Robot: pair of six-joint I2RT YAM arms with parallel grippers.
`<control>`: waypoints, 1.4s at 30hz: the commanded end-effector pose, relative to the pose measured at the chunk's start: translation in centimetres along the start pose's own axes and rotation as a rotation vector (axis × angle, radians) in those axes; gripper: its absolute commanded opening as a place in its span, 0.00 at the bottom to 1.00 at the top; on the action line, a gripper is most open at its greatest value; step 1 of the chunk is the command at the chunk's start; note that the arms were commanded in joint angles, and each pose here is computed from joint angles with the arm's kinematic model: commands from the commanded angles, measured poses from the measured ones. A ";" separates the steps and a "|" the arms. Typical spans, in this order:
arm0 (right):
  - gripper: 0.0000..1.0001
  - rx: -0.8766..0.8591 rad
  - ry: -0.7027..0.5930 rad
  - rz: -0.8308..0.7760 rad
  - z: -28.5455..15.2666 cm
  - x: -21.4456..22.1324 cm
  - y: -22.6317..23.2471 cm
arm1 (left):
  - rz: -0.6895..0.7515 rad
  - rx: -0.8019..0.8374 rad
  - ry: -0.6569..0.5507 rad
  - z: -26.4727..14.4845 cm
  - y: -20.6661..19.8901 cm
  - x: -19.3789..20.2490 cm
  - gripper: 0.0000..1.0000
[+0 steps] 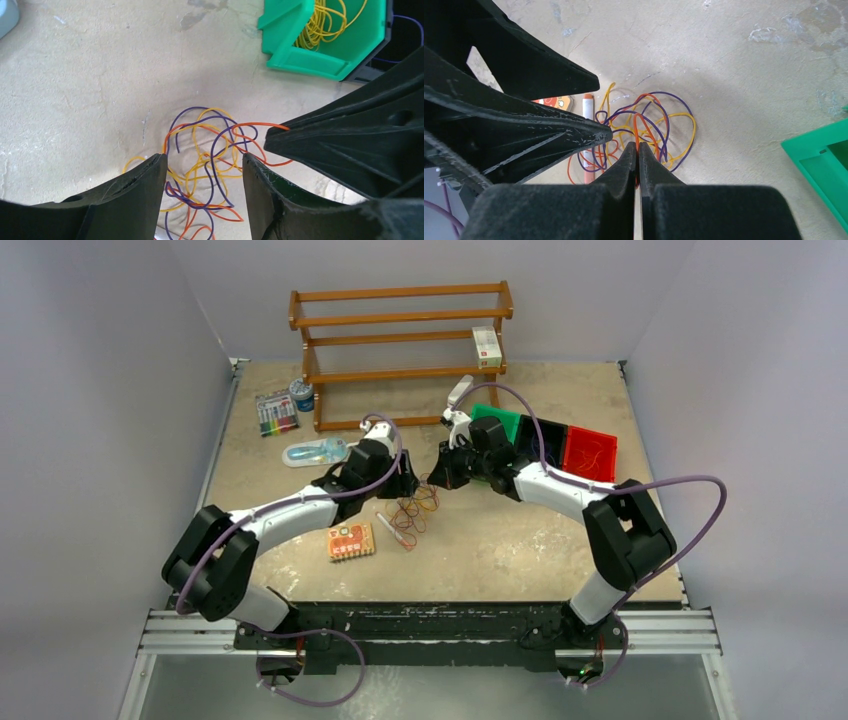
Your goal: Untangle the cables
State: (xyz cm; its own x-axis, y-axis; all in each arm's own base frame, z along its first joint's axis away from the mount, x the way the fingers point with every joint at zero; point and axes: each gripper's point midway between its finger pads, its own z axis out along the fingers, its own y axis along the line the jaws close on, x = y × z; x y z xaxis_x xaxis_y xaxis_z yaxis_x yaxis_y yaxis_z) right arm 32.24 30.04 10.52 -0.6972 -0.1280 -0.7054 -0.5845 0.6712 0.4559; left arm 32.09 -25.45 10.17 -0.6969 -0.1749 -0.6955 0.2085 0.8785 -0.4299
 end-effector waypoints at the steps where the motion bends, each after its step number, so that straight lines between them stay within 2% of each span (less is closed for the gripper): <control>1: 0.00 -0.013 -0.043 -0.028 -0.4 -1.5 0.7 | 0.000 0.020 -0.030 0.6 -0.2 -0.3 0.54; 5: 0.00 -0.011 -0.044 -0.029 -0.4 -1.7 0.7 | -0.014 0.068 0.002 1.5 -1.0 0.6 0.48; 9: 0.00 -0.007 -0.055 -0.032 -0.6 -2.1 0.8 | -0.014 0.077 0.008 2.2 -1.0 0.9 0.38; 16: 0.00 0.054 -0.110 -0.060 -2.4 -3.9 0.8 | -0.010 -0.020 -0.034 2.2 0.4 -0.3 0.03; 17: 0.00 0.061 -0.125 -0.062 -2.9 -4.3 1.0 | -0.006 -0.043 -0.046 2.1 0.7 -0.7 0.00; 25: 0.00 0.289 -0.368 -0.094 -9.3 -10.2 -0.1 | 0.007 -0.248 -0.123 0.6 4.4 -2.7 0.00; 34: 0.00 0.264 -0.653 -0.224 -18.7 -17.3 5.1 | -0.022 -0.290 -0.067 2.0 6.1 0.2 0.00; 42: 0.00 0.353 -0.869 -0.342 -27.8 -23.2 8.3 | -0.028 -0.317 -0.032 3.3 7.0 1.7 0.00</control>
State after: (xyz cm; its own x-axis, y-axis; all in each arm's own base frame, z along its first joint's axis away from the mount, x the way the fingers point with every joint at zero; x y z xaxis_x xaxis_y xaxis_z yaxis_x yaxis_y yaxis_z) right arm 32.81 20.78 39.00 -0.0656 0.1251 -0.9900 -0.4979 0.8557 0.1411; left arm 33.64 -21.04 3.94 -0.7035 -0.1746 -0.6889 -0.0100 0.9717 -0.2361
